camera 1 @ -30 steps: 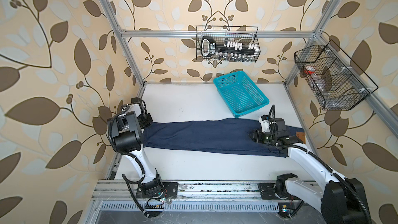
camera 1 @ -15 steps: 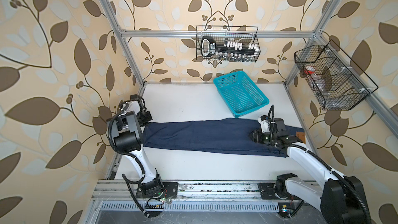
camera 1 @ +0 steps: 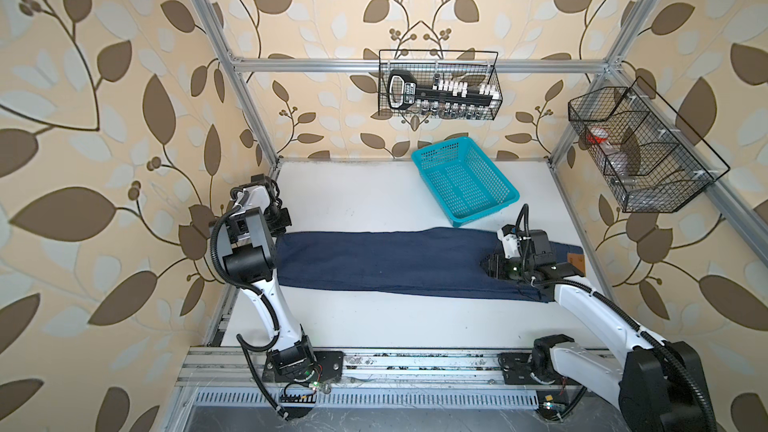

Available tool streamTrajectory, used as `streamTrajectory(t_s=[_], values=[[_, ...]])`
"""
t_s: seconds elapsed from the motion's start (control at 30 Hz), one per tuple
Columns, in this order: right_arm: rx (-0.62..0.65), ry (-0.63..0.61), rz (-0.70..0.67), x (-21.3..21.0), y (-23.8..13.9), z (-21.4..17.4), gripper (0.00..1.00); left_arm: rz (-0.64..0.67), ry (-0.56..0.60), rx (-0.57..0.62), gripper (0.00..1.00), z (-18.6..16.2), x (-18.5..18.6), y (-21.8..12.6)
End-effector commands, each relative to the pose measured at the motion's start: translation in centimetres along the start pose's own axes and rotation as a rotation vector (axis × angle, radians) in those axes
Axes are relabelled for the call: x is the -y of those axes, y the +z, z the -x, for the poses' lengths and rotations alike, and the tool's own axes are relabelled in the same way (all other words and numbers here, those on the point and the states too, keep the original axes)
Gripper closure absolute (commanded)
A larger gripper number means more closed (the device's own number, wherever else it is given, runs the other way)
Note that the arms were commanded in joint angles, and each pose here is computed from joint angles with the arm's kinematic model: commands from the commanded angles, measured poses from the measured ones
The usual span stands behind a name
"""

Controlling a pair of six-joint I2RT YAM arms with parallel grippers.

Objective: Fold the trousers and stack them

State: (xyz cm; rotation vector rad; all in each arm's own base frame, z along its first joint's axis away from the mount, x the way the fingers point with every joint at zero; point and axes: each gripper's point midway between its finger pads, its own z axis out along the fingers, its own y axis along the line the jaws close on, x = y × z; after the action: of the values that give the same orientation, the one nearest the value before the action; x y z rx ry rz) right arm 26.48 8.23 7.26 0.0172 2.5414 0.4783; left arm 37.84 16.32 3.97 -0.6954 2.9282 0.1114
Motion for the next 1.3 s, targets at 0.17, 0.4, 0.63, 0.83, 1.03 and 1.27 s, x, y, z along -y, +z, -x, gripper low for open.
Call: streamTrajectory(t_s=[0.17, 0.4, 0.63, 0.83, 1.03, 1.27], values=[[0.011, -0.028, -0.024, 0.1, -1.0, 1.1, 0.39, 0.077, -0.013, 0.019, 0.50, 0.6, -1.3, -4.3], [0.031, 0.067, -0.034, 0.9, -1.0, 1.4, 0.36, 0.033, -0.079, -0.042, 0.18, -2.8, -0.9, -6.9], [0.026, 0.124, -0.069, 1.9, -0.6, 0.8, 0.34, 0.086, -0.161, -0.090, 0.04, -6.7, -3.4, -5.5], [0.018, 0.138, -0.083, 2.3, -0.4, -0.4, 0.33, 0.086, -0.220, -0.111, 0.05, -7.8, -5.4, -3.1], [0.026, 0.136, -0.086, 2.4, -0.6, -0.6, 0.31, 0.104, -0.219, -0.112, 0.05, -7.3, -5.7, -0.9], [0.046, 0.128, -0.080, 2.2, -0.9, 0.0, 0.30, 0.041, -0.246, -0.146, 0.12, -8.2, -4.5, 1.2]])
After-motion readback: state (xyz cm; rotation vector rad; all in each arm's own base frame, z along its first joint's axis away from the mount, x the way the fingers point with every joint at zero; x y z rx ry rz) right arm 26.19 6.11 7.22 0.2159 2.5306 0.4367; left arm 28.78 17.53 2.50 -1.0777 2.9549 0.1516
